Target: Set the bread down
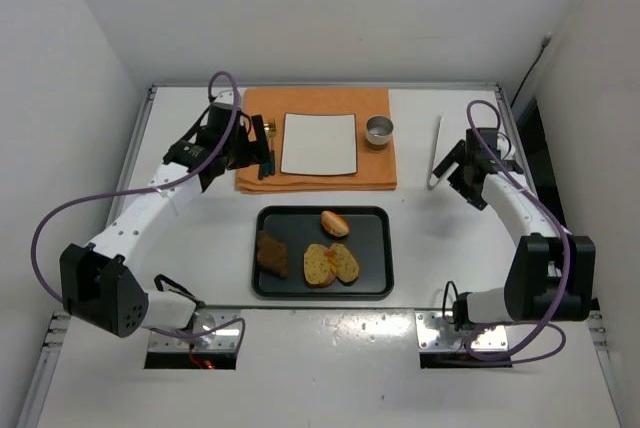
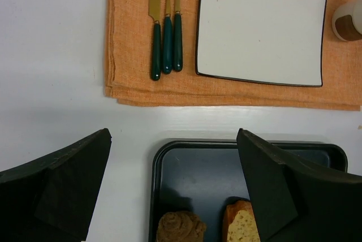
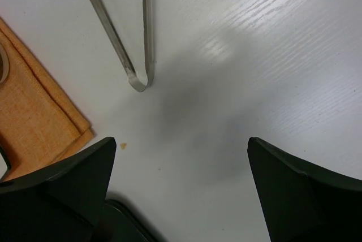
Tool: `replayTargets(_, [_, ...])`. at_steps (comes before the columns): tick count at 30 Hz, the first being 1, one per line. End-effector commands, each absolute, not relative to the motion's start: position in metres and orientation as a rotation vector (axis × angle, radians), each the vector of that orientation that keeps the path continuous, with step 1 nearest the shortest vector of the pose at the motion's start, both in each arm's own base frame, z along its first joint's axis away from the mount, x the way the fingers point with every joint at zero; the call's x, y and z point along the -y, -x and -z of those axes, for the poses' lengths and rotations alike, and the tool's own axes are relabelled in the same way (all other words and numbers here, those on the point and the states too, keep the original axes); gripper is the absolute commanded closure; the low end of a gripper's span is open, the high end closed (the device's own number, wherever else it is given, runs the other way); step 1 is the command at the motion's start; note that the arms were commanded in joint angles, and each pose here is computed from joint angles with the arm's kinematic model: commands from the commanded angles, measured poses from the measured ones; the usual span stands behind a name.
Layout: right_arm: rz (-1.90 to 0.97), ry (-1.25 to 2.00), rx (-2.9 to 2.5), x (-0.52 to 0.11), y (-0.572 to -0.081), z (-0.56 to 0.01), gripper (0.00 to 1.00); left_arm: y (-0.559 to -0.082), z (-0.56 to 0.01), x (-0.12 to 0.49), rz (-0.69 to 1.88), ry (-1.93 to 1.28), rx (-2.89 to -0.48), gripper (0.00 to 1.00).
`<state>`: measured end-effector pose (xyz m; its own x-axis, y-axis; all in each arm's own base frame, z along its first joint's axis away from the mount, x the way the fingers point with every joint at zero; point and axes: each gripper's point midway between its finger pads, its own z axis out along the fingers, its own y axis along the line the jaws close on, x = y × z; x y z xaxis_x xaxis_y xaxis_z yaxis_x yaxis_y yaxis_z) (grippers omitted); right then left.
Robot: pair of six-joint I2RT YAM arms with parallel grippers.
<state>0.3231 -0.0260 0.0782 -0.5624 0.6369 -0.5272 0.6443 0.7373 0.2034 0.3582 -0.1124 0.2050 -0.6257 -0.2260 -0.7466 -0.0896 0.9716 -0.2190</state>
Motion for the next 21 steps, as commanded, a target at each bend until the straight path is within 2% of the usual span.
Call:
replayTargets(1, [0.026,-0.958,-2.291,0.031,-0.33,-0.091,0.0,-0.364,-0.216,0.121,0.234,0.188,-2.219,0.01])
replayTargets(10, [0.07,-0.918,-2.284,0.032,-0.331,-0.093,0.0,-0.363,-0.214,0.125,0.252,0.177,-2.236,0.01])
replayTargets(14, [0.003,-0.857,-2.272,0.025,-0.347,-0.098,0.0,-0.364,-0.214,0.125,0.248,0.176,-2.245,0.01])
replayTargets(21, [0.068,-0.782,-2.347,0.031,-0.391,-0.088,0.0,-0.363,-0.216,0.125,0.248,0.176,-2.244,0.01])
